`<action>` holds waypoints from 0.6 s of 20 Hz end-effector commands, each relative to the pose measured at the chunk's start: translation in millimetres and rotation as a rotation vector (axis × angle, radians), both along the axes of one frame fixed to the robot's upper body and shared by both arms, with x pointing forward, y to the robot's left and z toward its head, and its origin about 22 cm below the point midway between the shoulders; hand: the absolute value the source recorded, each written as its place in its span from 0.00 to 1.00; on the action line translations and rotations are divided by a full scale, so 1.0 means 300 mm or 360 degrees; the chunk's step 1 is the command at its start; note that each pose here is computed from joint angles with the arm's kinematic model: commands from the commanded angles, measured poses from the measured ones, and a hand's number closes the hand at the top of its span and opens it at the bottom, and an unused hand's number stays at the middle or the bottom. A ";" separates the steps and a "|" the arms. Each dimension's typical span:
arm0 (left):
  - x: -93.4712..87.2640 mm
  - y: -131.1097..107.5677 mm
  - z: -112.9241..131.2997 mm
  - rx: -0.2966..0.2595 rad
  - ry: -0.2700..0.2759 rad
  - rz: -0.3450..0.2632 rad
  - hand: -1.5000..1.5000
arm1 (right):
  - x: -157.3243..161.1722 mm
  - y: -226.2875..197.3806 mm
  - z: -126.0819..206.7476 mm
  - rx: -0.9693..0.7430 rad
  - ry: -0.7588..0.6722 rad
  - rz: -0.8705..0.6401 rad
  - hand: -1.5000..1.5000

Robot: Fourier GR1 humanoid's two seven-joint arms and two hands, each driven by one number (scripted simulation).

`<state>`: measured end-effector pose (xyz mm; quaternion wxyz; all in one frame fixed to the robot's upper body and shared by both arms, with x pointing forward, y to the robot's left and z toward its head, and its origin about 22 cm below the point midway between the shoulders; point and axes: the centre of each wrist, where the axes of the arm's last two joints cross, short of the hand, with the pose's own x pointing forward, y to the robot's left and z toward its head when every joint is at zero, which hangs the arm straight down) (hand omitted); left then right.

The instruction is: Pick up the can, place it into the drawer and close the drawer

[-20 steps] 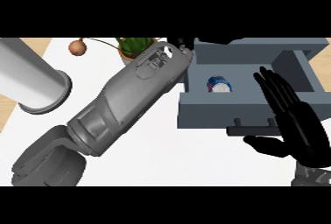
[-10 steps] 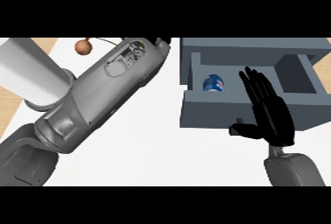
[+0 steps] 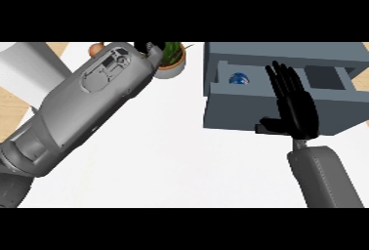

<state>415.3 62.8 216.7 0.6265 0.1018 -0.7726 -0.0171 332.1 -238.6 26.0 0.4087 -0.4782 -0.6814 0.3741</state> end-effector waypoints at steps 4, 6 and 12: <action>-0.018 0.110 0.041 0.0018 0.0005 0.0001 0.00 | 0.097 0.015 -0.083 -0.0044 0.0082 -0.0098 0.00; -0.021 0.121 -0.025 0.0020 0.0029 0.0020 0.00 | 0.136 0.076 -0.072 -0.0052 0.0052 -0.0116 0.00; -0.072 0.214 -0.051 0.0014 0.0059 0.0003 0.00 | 0.190 0.009 -0.083 -0.0013 -0.0059 -0.0169 0.00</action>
